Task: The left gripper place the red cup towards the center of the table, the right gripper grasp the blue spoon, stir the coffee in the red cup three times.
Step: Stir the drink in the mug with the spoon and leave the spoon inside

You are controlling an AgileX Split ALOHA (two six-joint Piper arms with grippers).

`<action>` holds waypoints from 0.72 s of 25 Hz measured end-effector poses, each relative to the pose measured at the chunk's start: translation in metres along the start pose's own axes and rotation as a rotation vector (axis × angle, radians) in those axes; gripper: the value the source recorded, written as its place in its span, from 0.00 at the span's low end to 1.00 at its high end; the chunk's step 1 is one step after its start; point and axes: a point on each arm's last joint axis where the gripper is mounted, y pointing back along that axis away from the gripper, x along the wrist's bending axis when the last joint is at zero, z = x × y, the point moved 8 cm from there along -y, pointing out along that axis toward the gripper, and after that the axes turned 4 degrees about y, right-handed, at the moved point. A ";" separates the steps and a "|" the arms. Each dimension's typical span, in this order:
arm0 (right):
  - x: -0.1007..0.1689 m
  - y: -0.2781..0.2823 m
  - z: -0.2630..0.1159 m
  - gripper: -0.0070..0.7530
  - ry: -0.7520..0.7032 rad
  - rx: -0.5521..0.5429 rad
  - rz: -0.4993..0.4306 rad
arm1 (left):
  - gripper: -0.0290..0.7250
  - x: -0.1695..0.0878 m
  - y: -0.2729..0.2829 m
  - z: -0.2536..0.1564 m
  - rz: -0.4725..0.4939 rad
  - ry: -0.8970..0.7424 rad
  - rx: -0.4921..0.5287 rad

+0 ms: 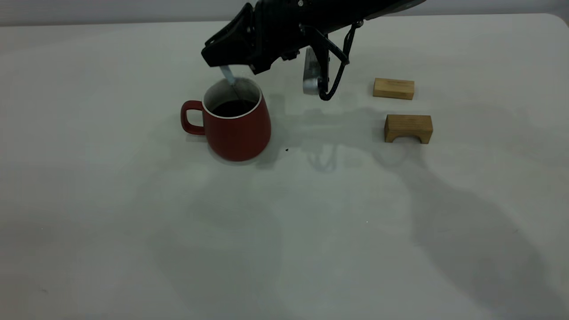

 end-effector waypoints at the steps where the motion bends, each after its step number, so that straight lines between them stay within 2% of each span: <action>1: -0.003 -0.003 -0.001 0.21 0.000 0.000 -0.007 | 0.36 0.000 0.000 0.000 0.000 0.000 0.000; 4: -0.013 -0.013 -0.007 0.21 0.055 0.000 -0.020 | 0.36 0.000 0.000 0.000 0.000 0.000 0.000; 9: -0.014 -0.016 -0.008 0.21 0.183 0.001 -0.013 | 0.36 0.000 0.000 0.000 0.000 0.000 0.000; 18: -0.012 -0.010 -0.006 0.21 0.205 0.010 -0.029 | 0.36 0.000 0.000 0.000 0.000 0.000 0.000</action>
